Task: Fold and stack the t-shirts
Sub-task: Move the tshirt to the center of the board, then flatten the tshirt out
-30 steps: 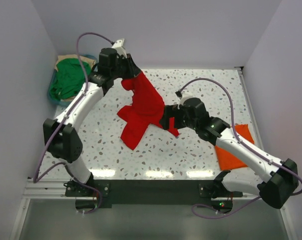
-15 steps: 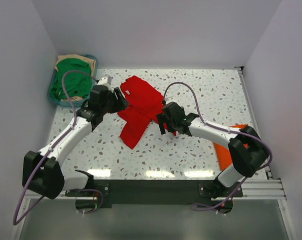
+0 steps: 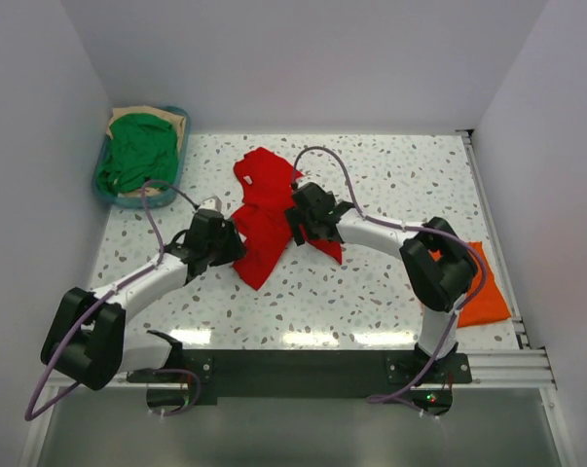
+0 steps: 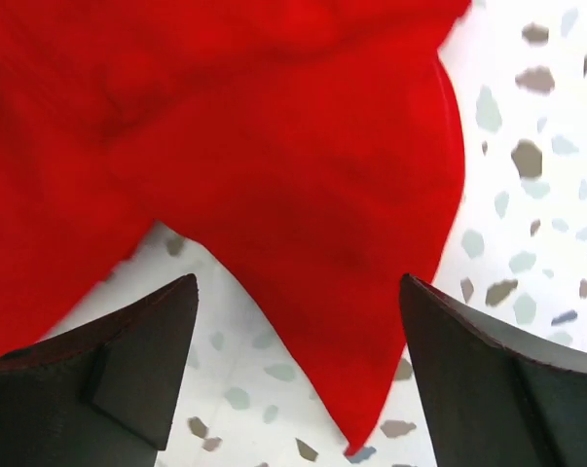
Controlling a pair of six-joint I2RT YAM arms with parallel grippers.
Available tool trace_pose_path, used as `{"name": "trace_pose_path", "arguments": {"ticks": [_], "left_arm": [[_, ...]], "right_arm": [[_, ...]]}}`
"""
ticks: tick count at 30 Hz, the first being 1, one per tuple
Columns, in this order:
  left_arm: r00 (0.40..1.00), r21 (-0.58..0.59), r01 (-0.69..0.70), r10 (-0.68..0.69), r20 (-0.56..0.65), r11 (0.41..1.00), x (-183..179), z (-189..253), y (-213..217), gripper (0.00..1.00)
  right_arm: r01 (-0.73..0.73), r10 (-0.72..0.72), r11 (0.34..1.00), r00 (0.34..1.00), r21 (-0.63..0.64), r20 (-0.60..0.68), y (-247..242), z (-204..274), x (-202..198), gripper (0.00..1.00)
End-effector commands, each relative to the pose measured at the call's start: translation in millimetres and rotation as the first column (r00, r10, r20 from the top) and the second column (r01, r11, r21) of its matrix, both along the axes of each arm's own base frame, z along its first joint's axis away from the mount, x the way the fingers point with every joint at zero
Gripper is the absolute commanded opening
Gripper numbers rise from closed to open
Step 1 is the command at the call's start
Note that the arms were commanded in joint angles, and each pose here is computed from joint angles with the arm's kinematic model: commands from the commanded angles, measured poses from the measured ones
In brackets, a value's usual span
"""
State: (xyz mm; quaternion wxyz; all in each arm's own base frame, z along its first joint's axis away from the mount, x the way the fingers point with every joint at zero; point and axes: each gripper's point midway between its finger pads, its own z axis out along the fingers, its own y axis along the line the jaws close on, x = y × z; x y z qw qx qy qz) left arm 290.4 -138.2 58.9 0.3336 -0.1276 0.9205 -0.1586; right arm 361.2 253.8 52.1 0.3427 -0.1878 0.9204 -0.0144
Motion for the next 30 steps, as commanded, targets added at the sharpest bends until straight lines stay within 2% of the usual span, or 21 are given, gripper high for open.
{"name": "trace_pose_path", "arguments": {"ticks": [1, 5, 13, 16, 19, 21, 24, 25, 27, 28, 30], "left_arm": [[0.997, -0.003, -0.043, 0.043, 0.06, 0.999, 9, 2, 3, 0.59], [0.998, -0.001, -0.041, 0.041, 0.051, 0.999, 9, -7, 2, 0.59], [0.999, -0.003, -0.032, 0.032, 0.022, 0.999, 12, -20, -2, 0.52], [0.999, -0.001, -0.032, 0.032, 0.009, 0.999, 10, -24, -2, 0.44], [0.999, -0.022, -0.028, 0.029, 0.035, 0.999, 16, -19, -6, 0.31], [0.999, -0.022, -0.03, 0.031, 0.034, 0.999, 17, -19, -6, 0.18], [0.999, -0.019, -0.032, 0.033, 0.039, 0.999, 19, -15, -6, 0.04], [0.999, -0.019, -0.033, 0.034, 0.041, 0.999, 20, -14, -6, 0.01], [0.998, -0.021, -0.032, 0.033, 0.057, 0.999, 23, -8, -7, 0.0], [0.997, -0.023, -0.032, 0.033, 0.063, 0.999, 24, -6, -7, 0.0], [0.998, -0.013, -0.033, 0.034, 0.049, 0.999, 22, -2, -5, 0.0]], "right_arm": [[-0.059, 0.048, 0.992, 0.995, 0.116, 0.09, 39, 39, 28, 0.86], [-0.114, 0.101, 0.982, 0.991, 0.147, 0.091, 66, 41, 33, 0.83], [-0.149, 0.144, 0.986, 0.987, 0.078, 0.066, 93, 18, 43, 0.8], [-0.124, 0.121, 0.991, 0.99, 0.042, 0.074, 91, 12, 51, 0.77], [-0.102, 0.101, 0.995, 0.991, 0.016, 0.083, 90, 10, 58, 0.72], [-0.079, 0.079, 0.997, 0.992, -0.001, 0.095, 86, 12, 62, 0.68], [-0.043, 0.044, 0.999, 0.992, -0.01, 0.115, 80, 18, 69, 0.52], [-0.033, 0.034, 0.999, 0.993, -0.011, 0.116, 77, 19, 70, 0.42], [-0.023, 0.022, 1.0, 0.992, 0.011, 0.123, 74, 26, 73, 0.31], [-0.014, 0.011, 1.0, 0.992, 0.022, 0.122, 72, 28, 75, 0.21], [0.001, -0.006, 0.999, 0.993, 0.041, 0.118, 67, 34, 78, 0.08]]}}
